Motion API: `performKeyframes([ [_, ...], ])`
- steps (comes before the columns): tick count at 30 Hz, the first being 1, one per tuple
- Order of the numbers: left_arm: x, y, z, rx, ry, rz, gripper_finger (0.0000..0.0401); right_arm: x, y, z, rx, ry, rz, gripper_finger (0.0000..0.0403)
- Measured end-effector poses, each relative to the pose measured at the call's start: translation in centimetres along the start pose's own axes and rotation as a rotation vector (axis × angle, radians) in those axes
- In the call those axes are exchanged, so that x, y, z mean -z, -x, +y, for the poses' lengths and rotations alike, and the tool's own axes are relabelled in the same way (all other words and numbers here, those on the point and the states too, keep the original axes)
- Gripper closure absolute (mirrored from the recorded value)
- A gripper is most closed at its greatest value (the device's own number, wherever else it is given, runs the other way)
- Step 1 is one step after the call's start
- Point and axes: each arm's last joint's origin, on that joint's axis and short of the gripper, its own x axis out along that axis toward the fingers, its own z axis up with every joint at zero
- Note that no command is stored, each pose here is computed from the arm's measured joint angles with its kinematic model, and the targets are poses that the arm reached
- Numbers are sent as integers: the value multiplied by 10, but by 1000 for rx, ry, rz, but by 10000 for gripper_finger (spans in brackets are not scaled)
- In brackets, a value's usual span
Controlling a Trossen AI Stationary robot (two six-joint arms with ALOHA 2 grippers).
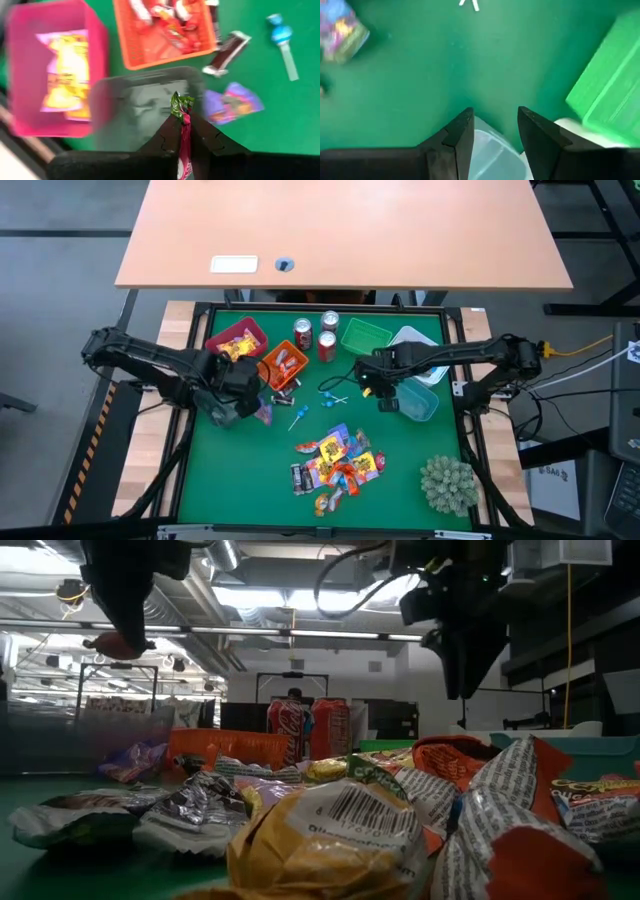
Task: Sort candy
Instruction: Put the red candy into the black bin, then put the violet gummy into the white bin
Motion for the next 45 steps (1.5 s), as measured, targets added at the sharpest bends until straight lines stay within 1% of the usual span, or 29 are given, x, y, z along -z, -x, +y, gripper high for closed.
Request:
performKeyframes([
  [4,3,0,4,-60,-103,17,363,0,-1,0,-1,-187,-6,251],
  [6,4,0,6,-77,-125,27,347,-2,-1,0,-1,-222,-26,251],
  [9,5,0,6,-83,-141,34,324,-7,-1,-1,-1,-234,-79,251],
  [12,4,0,4,-66,-123,15,304,-13,0,-1,1,-205,-141,251],
  [14,2,1,0,-34,-100,-18,294,-16,0,-2,6,-158,-172,251],
  [18,-5,3,-13,69,-67,-120,288,-20,1,-2,21,-28,-207,251],
  [20,-9,4,-20,120,-58,-171,287,-21,1,-3,27,13,-218,251],
  [23,-13,6,-30,188,-61,-227,287,-22,2,-3,28,15,-229,251],
  [26,-13,5,-39,239,-77,-215,287,-22,2,-2,23,5,-234,251],
  [29,-8,-1,-47,237,-124,-180,287,-24,2,-3,21,4,-253,251],
  [31,-3,-9,-52,226,-176,-151,287,-25,2,-3,21,3,-268,251],
  [35,5,-25,-65,181,-294,-99,286,-26,3,-3,15,2,-279,251],
  [39,9,-43,-75,131,-422,-52,286,-27,3,-3,16,0,-287,251],
  [45,12,-71,-90,57,-550,31,286,-28,3,-3,16,-1,-295,251],
])
